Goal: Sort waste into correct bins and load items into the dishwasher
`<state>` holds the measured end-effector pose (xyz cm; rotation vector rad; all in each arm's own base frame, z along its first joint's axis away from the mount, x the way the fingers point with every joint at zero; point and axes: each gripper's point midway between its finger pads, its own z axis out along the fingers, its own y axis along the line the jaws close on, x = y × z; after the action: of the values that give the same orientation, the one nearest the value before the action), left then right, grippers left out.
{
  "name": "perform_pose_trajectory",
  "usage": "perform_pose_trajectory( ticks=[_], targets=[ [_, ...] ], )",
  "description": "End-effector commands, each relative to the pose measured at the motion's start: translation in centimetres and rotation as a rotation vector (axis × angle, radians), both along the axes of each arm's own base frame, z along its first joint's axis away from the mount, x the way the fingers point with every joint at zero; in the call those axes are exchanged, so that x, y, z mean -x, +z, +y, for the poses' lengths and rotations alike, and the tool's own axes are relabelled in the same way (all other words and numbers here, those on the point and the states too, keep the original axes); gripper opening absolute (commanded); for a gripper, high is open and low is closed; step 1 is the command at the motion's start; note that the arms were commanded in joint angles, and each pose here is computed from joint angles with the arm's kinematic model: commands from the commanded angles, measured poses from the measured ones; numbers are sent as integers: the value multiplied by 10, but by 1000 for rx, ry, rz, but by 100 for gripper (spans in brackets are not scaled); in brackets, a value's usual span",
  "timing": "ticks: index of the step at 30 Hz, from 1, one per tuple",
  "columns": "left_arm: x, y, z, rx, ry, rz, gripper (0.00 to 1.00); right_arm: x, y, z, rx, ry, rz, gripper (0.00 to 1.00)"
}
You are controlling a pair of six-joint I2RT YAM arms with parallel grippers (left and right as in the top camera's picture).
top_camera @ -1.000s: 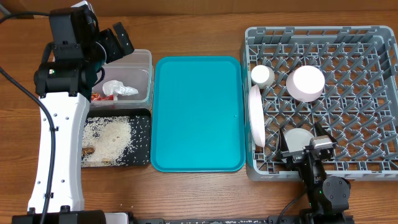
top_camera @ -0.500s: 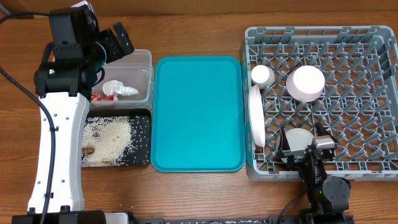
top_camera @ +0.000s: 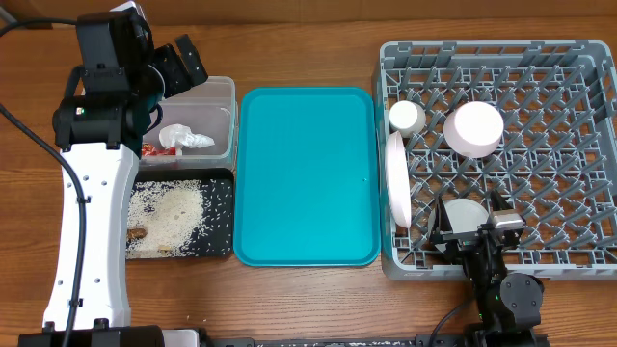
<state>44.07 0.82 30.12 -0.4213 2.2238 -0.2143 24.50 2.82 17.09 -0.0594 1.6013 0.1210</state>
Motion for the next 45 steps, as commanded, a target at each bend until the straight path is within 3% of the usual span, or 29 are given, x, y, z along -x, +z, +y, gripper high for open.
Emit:
perform_pose_trajectory(
  ticks=[1,28,37,45],
  targets=[
    [-1,4,-1,-18,-8,-11,100,0,-1,-1,-8,-10,-8,100],
    [-1,0,-3,-18,-12,-2,100,0,-1,-1,-8,-10,-8,100],
    [31,34,-31,-17,-78,-90,100,0,-1,-1,-8,-10,-8,100],
    [85,-8,-36,-17,-100,-26,100,0,-1,-1,-8,-10,-8,100]
  ],
)
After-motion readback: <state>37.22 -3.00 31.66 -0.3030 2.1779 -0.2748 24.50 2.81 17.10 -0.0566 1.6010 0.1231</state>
